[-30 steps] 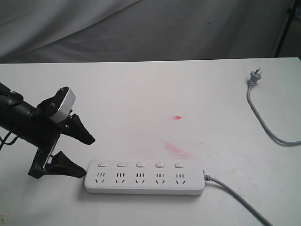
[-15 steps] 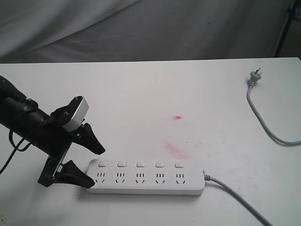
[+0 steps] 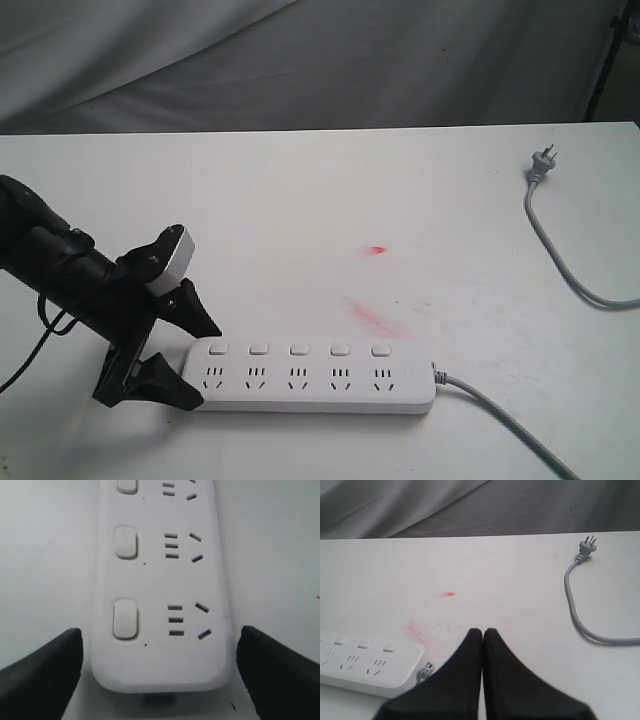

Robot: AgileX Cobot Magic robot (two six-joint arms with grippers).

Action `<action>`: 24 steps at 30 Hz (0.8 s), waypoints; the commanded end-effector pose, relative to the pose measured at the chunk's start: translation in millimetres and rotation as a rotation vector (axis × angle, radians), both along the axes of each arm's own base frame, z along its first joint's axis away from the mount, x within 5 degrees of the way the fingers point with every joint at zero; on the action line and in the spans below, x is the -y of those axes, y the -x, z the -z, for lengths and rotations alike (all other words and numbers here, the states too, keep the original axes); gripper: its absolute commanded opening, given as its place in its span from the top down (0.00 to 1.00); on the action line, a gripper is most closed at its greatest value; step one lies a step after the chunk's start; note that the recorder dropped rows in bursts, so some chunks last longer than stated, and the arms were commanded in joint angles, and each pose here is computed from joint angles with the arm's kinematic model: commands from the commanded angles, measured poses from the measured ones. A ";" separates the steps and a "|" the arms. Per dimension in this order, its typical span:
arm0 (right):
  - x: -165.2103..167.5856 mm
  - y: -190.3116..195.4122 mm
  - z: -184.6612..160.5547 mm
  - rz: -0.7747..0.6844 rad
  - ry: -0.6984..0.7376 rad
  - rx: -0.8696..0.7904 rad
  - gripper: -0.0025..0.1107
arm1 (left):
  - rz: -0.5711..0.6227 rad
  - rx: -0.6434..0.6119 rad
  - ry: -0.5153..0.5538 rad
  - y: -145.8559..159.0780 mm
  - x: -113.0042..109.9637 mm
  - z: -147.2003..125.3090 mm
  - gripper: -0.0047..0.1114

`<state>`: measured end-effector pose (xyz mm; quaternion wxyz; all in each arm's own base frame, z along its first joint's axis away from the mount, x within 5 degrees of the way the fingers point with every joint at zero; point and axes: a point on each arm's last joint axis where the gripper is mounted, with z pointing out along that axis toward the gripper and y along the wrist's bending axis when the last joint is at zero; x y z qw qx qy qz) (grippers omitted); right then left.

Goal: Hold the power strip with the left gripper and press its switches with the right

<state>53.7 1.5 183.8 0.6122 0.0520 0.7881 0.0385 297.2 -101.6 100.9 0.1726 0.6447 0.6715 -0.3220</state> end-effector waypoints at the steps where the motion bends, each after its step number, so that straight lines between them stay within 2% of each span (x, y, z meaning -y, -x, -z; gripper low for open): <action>1: -0.1 -0.1 0.4 -0.001 -0.001 0.007 0.98 | -0.017 0.015 0.003 -2.8 2.9 -0.1 0.28; 19: -0.1 -0.1 0.4 -0.001 -0.001 0.007 0.98 | -0.024 0.009 -0.001 -3.3 2.8 3.8 0.29; 24: -0.1 -0.1 0.4 -0.001 -0.001 0.007 0.98 | -0.024 0.009 -0.001 -3.3 2.8 3.8 0.36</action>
